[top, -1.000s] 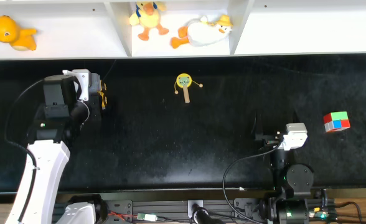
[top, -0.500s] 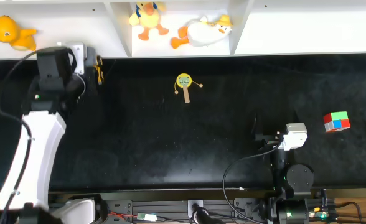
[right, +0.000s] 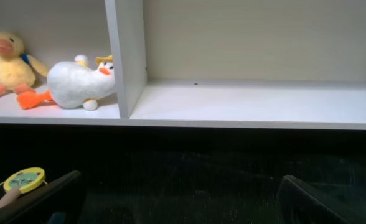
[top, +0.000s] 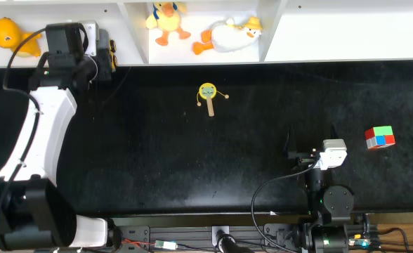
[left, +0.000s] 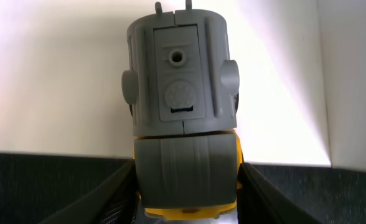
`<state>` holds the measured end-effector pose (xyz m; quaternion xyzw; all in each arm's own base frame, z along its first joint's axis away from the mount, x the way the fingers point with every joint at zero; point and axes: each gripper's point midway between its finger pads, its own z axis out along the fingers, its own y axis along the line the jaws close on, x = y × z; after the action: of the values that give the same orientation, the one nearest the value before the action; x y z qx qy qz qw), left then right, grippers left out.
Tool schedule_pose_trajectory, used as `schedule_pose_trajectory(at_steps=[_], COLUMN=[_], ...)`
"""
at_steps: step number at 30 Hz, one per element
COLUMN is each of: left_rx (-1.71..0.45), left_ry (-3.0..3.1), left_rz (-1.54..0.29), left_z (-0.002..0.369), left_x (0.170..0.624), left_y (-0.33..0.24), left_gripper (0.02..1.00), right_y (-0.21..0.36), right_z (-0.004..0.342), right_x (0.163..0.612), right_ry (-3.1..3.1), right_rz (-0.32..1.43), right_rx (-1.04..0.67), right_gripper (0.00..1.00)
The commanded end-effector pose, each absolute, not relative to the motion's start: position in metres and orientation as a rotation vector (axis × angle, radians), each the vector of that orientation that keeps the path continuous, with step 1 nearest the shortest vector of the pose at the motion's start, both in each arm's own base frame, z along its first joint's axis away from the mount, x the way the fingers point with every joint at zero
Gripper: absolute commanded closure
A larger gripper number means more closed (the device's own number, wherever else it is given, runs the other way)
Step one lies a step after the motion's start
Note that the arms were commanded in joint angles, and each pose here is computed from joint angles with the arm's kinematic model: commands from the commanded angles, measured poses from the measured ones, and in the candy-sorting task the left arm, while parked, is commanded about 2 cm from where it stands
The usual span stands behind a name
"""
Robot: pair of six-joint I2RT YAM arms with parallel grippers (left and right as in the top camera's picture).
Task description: Store Toys
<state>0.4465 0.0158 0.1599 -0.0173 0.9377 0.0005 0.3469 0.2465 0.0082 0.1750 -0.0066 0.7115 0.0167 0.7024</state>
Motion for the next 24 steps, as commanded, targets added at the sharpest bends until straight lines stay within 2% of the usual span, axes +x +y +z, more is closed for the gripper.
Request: schedule_pose_trajectory(at_steps=[1, 5, 8, 12, 15, 16, 24], left_rx=[-0.036, -0.036, -0.036, -0.036, -0.036, -0.036, -0.015], left_ry=[2.405, 2.419, 2.419, 2.416, 2.416, 2.416, 2.424], left_rz=[0.004, 0.003, 0.003, 0.003, 0.003, 0.003, 0.05], left_z=[0.167, 0.159, 0.158, 0.159, 0.159, 0.159, 0.171], left_x=[0.463, 0.466, 0.466, 0.467, 0.467, 0.467, 0.451], left_y=[0.015, 0.015, 0.015, 0.015, 0.015, 0.015, 0.019], left_gripper=[0.656, 0.656, 0.584, 0.375, 0.086, 0.02, 0.02], right_y=[0.009, 0.009, 0.009, 0.009, 0.009, 0.009, 0.009], right_z=[0.172, 0.172, 0.172, 0.172, 0.172, 0.172, 0.172], right_x=[0.247, 0.247, 0.247, 0.247, 0.247, 0.247, 0.247], right_ry=[1.584, 1.584, 1.584, 1.584, 1.584, 1.584, 1.584], right_rz=[0.047, 0.047, 0.047, 0.047, 0.047, 0.047, 0.047], right_rx=[-0.012, -0.012, -0.012, -0.012, -0.012, -0.012, -0.012], right_gripper=[0.005, 0.005, 0.005, 0.005, 0.005, 0.005, 0.005])
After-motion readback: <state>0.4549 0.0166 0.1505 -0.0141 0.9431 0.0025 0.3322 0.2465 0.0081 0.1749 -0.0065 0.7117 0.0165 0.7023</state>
